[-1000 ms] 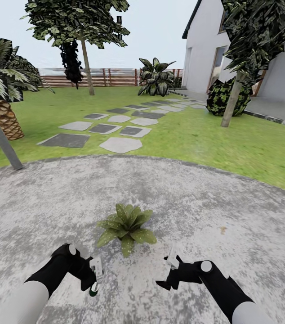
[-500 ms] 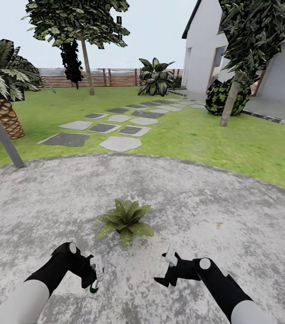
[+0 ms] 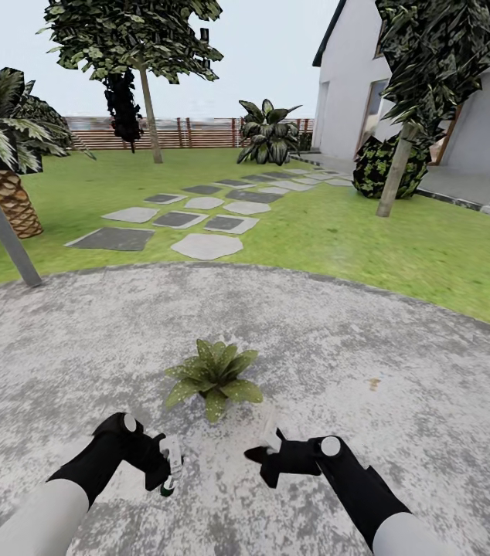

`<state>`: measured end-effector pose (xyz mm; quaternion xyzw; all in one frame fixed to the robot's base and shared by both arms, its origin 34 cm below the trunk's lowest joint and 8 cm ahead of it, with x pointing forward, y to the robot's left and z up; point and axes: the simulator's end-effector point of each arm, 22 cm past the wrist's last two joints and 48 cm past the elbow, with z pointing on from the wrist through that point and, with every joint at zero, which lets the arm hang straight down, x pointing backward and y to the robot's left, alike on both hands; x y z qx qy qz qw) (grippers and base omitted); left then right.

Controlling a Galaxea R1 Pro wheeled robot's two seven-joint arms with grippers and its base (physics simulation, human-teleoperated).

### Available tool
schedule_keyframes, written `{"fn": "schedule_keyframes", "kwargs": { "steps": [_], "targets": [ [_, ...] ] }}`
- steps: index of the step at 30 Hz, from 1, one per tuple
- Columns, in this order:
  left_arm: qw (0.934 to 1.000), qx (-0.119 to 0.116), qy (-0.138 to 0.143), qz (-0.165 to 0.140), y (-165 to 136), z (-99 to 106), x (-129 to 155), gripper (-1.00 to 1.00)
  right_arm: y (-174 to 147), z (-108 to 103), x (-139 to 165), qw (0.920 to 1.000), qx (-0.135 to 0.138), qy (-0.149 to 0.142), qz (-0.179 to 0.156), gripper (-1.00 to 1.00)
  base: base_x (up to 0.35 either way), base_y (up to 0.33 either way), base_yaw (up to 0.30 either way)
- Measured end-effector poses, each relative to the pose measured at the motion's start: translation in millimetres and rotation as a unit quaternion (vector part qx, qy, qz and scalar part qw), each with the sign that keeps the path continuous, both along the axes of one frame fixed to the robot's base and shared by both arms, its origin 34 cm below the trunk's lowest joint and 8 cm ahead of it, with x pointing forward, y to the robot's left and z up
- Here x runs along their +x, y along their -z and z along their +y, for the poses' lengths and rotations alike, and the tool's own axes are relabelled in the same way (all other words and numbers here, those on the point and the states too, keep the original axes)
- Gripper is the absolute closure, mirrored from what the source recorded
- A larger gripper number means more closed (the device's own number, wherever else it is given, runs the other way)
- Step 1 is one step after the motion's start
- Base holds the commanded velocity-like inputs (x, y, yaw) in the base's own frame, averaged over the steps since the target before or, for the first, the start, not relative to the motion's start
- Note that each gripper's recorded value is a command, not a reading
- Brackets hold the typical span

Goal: Pick up the pesticide atomizer in the garden and spray insectifuge to fully cover both potted plants in the garden.

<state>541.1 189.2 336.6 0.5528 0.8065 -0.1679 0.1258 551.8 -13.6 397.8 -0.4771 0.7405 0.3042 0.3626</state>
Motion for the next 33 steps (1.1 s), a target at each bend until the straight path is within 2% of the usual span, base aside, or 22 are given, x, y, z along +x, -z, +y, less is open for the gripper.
{"fn": "schedule_keyframes", "kwargs": {
  "steps": [1, 2, 4, 9, 16, 33],
  "targets": [
    [0.9996, 0.008, 0.028, 0.003, 3.7, -8.7, -8.1, 1.0, -2.8, 7.6, -2.8, 1.0, 0.006, -0.006, 0.002, 1.0, 0.0, 0.0, 0.0],
    [0.9992, 0.008, 0.038, 0.004, 4.3, -13.1, -10.5, 1.0, -3.3, 8.7, -3.0, 1.0, 0.007, -0.007, 0.002, 1.0, 0.0, 0.0, 0.0],
    [0.9986, 0.0, 0.053, 0.003, 3.2, -29.2, -13.5, 1.0, -5.1, 11.2, -2.7, 0.9999, 0.01, -0.007, 0.001, 1.0, 0.0, 0.0, 0.0],
    [0.9965, 0.001, 0.084, 0.003, 4.5, -45.5, -20.6, 1.0, -11.3, 19.0, -1.2, 0.9998, 0.016, -0.009, -0.004, 1.0, 0.0, 0.0, 0.0],
    [0.9957, -0.008, 0.093, 0.003, 2.4, -62.0, -23.0, 1.0, -12.3, 20.2, -1.1, 0.9998, 0.018, -0.01, -0.005, 1.0, 0.0, 0.0, 0.0],
    [0.9951, -0.036, 0.092, -0.009, -9.9, -101.8, -16.4, 1.0, -10.3, 18.7, -1.3, 0.9998, 0.015, -0.009, -0.004, 1.0, 0.0, 0.0, 0.0]
  ]
}}
